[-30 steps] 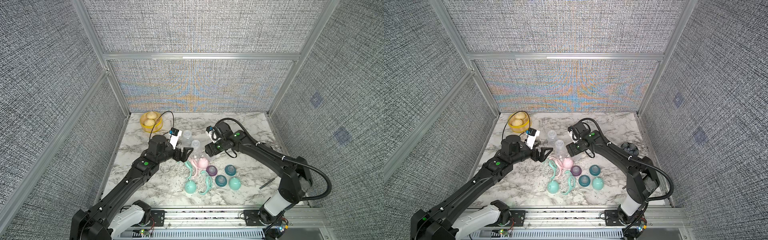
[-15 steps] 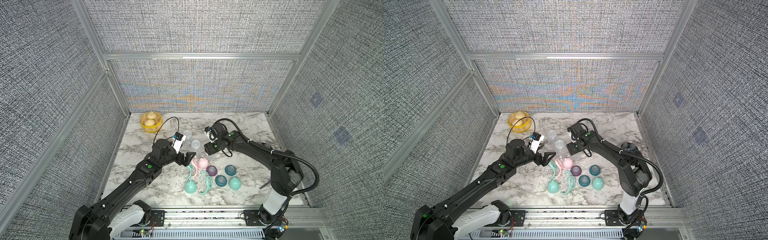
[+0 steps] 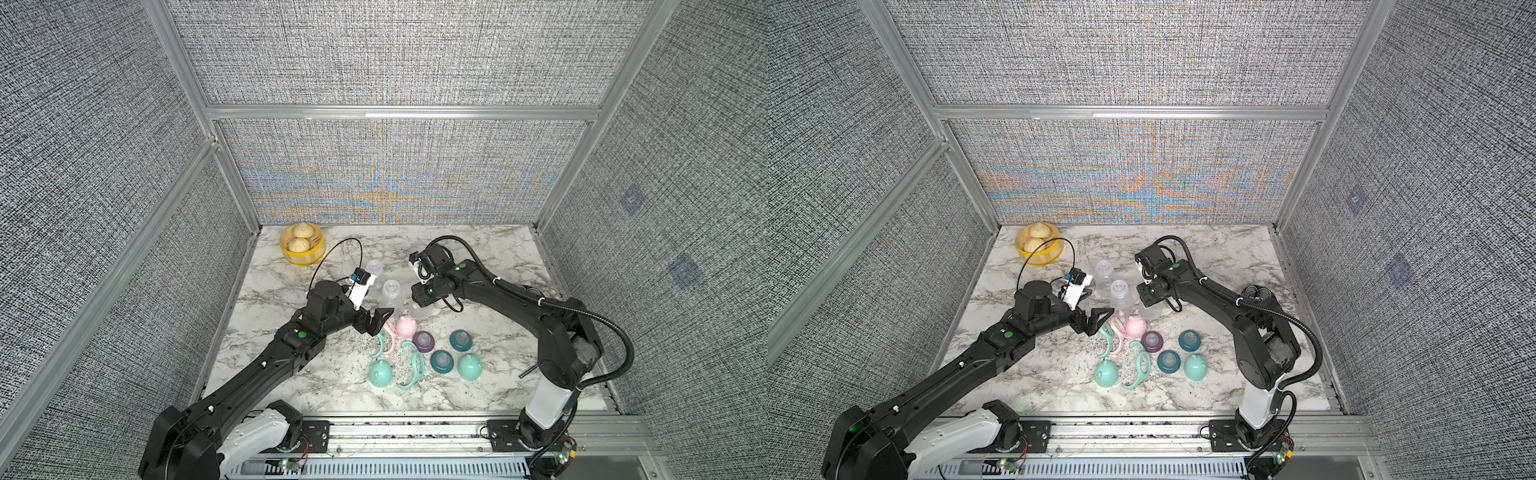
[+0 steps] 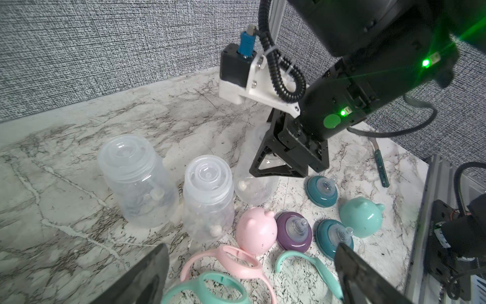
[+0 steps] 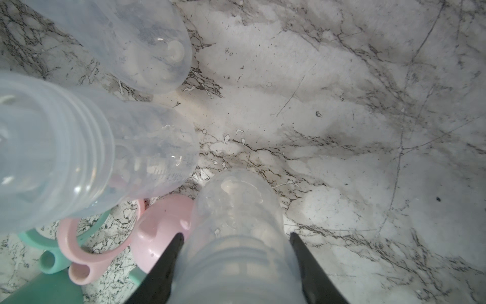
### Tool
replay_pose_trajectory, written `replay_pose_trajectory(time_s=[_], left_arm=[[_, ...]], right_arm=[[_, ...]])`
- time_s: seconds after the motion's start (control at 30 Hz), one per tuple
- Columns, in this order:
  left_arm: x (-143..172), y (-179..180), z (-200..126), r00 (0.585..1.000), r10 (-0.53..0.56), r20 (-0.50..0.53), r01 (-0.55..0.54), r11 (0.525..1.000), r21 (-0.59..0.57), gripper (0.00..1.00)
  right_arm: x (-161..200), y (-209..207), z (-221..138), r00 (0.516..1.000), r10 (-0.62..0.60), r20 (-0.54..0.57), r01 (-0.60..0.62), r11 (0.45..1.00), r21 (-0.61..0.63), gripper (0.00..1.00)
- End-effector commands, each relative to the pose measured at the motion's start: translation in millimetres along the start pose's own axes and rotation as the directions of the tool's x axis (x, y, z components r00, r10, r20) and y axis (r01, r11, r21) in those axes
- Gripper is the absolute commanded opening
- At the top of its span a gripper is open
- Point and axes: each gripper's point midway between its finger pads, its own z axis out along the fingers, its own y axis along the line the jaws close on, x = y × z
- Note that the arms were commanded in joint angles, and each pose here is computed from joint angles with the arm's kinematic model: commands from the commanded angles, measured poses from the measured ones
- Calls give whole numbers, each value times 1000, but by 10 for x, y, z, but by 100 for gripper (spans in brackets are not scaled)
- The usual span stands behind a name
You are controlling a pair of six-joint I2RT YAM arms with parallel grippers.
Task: Assemble the baby bottles
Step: Pick up the baby bottle from the center of the board.
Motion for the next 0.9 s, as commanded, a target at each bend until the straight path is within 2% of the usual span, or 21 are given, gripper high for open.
replay_pose_trajectory(time_s=[0.0, 0.13, 0.27, 0.4, 0.57, 0.7, 0.87], left_arm=[[-164, -134, 8, 995, 70, 72, -75, 995, 62, 96], [-240, -144, 41, 989, 82, 125, -90, 994, 62, 96], [-246, -324, 114, 972, 156, 174, -178, 977, 120, 96], [-227, -482, 193, 958, 189, 218, -228, 958, 176, 96], [-153, -642, 360, 941, 260, 218, -303, 933, 194, 96], [-220, -738, 415, 924, 253, 288, -317, 926, 204, 96], [-359, -828, 397, 893, 221, 392, -327, 917, 229, 96]], right_arm=[[-41, -94, -227, 1000, 1, -3, 0, 1000, 30, 45], [-100, -81, -642, 1000, -18, 10, 18, 1000, 5, 45], [-87, -28, -1074, 1000, -22, -8, 22, 999, -39, 45], [-85, 142, -1493, 1000, 0, 14, 3, 989, -150, 44], [-37, 399, -1955, 998, -10, 57, 24, 964, -264, 44], [12, 584, -2159, 997, -45, 70, 64, 953, -295, 43], [69, 765, -2173, 995, -78, 58, 92, 946, -309, 43]])
